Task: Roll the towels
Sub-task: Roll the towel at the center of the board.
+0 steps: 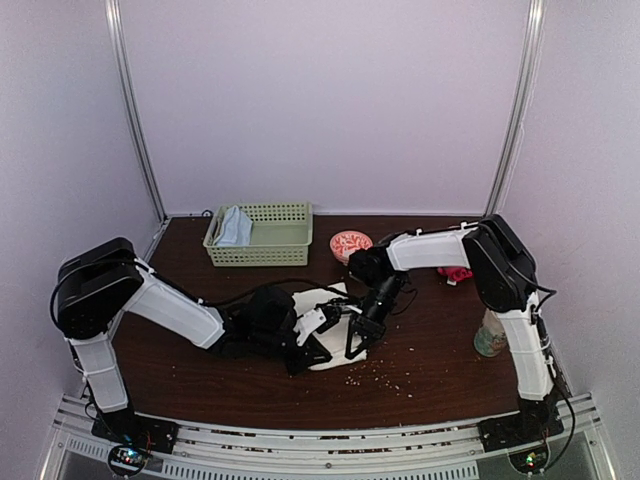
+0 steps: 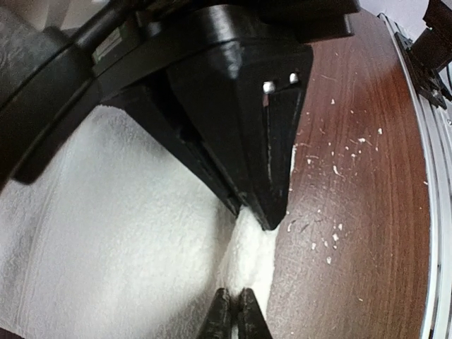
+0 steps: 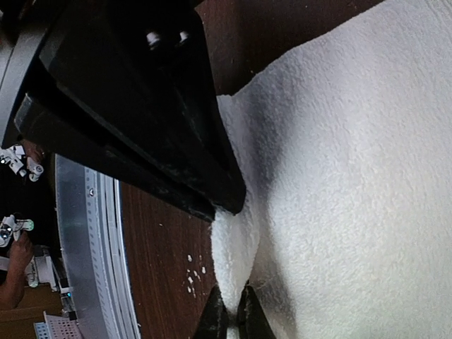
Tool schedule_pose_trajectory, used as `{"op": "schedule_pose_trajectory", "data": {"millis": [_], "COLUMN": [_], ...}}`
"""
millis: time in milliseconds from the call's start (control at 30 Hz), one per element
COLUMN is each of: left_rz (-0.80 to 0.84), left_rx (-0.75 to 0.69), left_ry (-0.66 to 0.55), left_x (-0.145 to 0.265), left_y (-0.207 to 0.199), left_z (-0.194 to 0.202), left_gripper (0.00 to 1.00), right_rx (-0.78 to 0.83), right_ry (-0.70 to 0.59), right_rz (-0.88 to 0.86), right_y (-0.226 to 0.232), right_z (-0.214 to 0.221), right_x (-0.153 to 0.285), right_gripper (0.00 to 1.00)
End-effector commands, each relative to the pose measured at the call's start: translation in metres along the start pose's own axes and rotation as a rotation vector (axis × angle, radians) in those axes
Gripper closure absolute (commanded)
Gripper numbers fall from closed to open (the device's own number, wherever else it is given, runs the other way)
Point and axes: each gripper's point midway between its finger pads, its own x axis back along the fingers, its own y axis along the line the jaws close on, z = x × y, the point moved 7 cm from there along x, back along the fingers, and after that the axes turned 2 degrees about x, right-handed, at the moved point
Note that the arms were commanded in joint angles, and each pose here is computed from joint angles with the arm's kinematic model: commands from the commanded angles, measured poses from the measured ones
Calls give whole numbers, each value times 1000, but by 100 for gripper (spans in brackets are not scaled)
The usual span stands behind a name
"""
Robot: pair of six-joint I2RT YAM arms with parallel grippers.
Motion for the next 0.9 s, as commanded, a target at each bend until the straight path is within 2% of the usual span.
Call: {"op": "schedule_pose_trajectory", "data": {"millis": [0, 133, 267, 333, 400, 467, 533, 700, 867], "left_rz": [10, -29, -68, -78, -110, -189, -211, -183, -181], "left_rx": [24, 60, 60, 49, 8, -96, -190, -298, -331], "left_ry": [57, 80, 73, 29, -3, -19, -25, 87, 166], "left_x": [3, 8, 10, 19, 28, 35, 38, 25, 7], "left_y": [-1, 2, 5, 2, -5, -17, -29, -33, -29], "left_z": [9, 18, 13, 4, -4, -10, -12, -4, -2], "left_gripper": [100, 100, 98, 94, 83, 74, 70, 69, 69], "right_rx": [-90, -196, -273, -324, -361, -387, -408, -426, -424], "right_ry": [20, 42, 60, 61, 83, 95, 103, 113, 118], "right_rz": [-134, -172, -129, -109, -96, -92, -94, -101, -105], "right_y": [15, 13, -6, -16, -23, -29, -33, -37, -36], "right_z": [4, 5, 10, 13, 17, 21, 24, 27, 27], "right_x": [-1, -3, -13, -18, -23, -27, -30, -33, -33], "right_gripper": [100, 100, 100, 100, 100, 100, 100, 100, 100]}}
